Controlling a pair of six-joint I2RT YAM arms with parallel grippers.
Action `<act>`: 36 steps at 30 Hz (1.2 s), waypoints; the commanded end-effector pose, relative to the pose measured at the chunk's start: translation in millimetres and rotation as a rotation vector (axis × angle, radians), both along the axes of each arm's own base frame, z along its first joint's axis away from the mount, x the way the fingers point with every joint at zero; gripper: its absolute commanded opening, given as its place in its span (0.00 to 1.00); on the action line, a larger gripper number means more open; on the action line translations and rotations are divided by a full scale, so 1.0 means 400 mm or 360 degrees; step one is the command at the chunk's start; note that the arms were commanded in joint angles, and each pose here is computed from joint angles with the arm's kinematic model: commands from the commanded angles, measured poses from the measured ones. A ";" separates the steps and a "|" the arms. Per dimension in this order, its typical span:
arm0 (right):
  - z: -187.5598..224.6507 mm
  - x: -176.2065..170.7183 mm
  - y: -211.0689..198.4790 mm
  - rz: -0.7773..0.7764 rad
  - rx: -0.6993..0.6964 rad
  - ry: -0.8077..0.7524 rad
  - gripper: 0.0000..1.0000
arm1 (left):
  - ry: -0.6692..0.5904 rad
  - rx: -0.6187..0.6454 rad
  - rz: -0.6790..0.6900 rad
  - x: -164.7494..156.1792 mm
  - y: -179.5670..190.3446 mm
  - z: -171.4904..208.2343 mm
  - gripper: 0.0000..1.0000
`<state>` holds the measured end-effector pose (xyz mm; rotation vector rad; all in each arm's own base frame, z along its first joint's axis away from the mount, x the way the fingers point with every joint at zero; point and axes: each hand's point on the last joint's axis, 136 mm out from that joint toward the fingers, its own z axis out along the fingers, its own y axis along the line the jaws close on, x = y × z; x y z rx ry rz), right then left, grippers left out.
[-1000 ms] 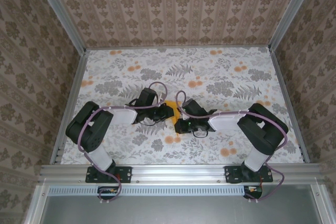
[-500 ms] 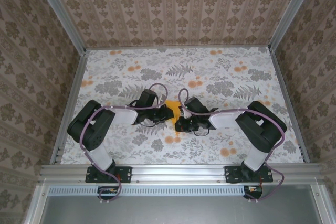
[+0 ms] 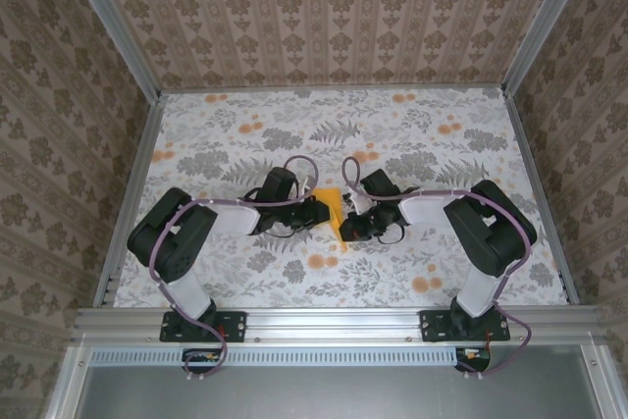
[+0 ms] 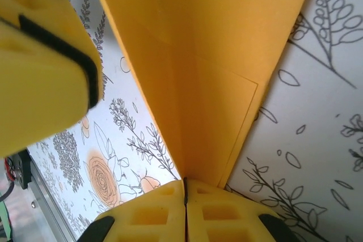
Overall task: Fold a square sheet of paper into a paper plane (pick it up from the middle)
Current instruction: Fold the wing for the fifth time at the center of the table.
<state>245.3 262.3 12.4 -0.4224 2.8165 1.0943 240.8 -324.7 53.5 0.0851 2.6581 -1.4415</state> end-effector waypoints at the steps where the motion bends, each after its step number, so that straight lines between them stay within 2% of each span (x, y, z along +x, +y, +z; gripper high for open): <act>1: -0.043 -0.036 -0.028 0.0035 -0.0082 0.0121 0.08 | -0.0006 -0.0011 -0.0021 0.004 -0.013 -0.010 0.15; 14: -0.054 -0.038 -0.036 -0.0025 -0.0065 0.0166 0.12 | 0.0022 -0.0056 -0.0011 0.029 -0.042 -0.043 0.13; 26: -0.048 -0.034 -0.035 -0.0033 -0.0072 0.0174 0.15 | 0.0066 0.0003 0.0006 0.027 -0.032 -0.070 0.13; 32: -0.032 -0.030 -0.030 -0.0044 -0.0049 0.0166 0.15 | 0.0134 0.0117 -0.0005 0.017 -0.019 -0.092 0.12; 36: -0.010 -0.026 -0.023 -0.0071 -0.0012 0.0159 0.19 | 0.0157 0.0261 0.0025 0.017 0.003 -0.117 0.12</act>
